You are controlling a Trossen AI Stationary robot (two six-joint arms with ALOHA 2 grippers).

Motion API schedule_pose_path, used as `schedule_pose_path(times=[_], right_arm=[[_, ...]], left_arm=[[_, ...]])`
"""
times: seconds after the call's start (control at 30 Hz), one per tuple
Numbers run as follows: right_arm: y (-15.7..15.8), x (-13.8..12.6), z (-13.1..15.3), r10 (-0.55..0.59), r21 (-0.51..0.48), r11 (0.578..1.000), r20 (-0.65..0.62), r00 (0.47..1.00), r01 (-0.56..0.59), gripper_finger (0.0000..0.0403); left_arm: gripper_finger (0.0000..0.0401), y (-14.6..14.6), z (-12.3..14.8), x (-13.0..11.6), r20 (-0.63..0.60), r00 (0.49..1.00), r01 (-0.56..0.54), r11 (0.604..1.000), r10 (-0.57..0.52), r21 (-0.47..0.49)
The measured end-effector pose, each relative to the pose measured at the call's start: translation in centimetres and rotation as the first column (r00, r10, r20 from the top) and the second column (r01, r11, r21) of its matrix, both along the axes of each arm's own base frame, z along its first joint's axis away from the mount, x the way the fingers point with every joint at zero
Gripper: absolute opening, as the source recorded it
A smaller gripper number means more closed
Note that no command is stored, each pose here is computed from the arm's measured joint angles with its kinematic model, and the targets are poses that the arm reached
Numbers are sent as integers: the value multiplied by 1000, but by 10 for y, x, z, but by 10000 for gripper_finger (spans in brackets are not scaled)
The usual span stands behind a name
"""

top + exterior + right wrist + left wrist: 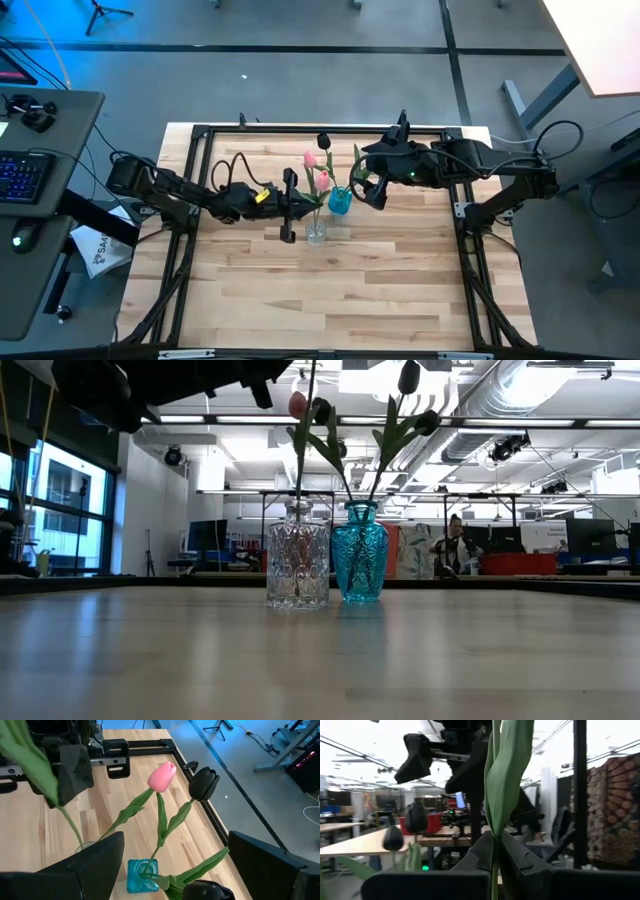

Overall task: Sort flowers into vase by color
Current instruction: Put the pink tulip into the transparent vase

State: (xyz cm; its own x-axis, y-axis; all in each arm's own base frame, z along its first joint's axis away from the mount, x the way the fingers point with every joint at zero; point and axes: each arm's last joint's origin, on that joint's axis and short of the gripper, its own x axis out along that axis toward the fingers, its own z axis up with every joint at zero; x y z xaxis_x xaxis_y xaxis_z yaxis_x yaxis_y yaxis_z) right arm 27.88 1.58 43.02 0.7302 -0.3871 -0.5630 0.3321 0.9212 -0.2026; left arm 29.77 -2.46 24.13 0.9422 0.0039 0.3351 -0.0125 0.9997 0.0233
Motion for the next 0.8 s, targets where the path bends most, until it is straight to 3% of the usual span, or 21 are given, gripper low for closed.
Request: schedule_pose_path(times=[0.4, 0.8], right_arm=[[0, 0, 0, -10, 12, 1000, 7, 1000, 10, 353], [0, 0, 0, -6, 6, 1000, 4, 1000, 6, 353]], left_arm=[[0, 5, 6, -2, 64, 998, -28, 999, 29, -25], [0, 4, -6, 2, -63, 998, -18, 999, 16, -45]])
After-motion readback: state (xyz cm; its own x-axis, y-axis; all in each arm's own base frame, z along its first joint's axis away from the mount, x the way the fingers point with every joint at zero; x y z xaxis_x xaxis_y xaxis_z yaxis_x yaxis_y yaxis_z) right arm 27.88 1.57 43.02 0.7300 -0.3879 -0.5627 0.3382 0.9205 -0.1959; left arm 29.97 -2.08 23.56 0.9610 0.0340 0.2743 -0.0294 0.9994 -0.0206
